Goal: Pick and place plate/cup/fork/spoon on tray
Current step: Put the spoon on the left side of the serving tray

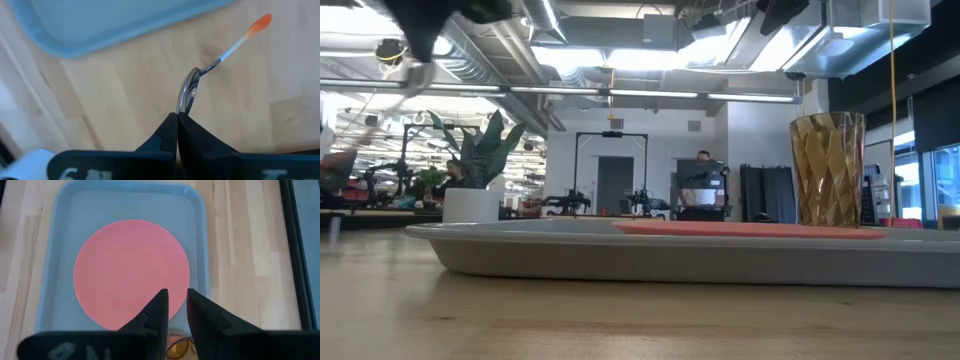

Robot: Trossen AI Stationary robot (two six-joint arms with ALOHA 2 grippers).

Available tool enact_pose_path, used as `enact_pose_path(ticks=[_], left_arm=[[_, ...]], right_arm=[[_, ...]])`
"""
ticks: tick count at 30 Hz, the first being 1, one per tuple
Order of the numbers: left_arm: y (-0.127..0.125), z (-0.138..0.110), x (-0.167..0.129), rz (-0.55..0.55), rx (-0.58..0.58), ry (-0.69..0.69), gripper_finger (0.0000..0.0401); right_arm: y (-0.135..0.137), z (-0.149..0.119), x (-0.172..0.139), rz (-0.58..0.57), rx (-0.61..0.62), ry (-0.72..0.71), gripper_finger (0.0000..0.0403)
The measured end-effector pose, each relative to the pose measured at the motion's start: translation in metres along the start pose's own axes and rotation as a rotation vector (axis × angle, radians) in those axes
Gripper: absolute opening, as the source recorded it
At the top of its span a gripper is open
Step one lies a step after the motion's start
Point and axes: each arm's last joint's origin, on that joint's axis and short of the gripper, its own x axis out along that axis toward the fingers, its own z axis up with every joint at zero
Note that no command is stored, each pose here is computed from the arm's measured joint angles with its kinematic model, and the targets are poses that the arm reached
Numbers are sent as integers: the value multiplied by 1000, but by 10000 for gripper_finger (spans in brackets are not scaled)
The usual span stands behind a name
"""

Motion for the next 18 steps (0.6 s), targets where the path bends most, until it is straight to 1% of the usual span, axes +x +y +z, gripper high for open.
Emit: enact_pose_path(ticks=[3,7,12,18], left_arm=[[14,13,-2,9,64,30,0],[39,34,-2,7,89,44,0],[71,55,-3,-77,105,15,0],[104,68,11,-171,126,29,0]], right_arm=[[0,0,0,0,-3,0,71],[0,0,0,0,-4,1,71],[0,-1,0,1,-6,12,71],[0,-5,0,3,-9,48,71]])
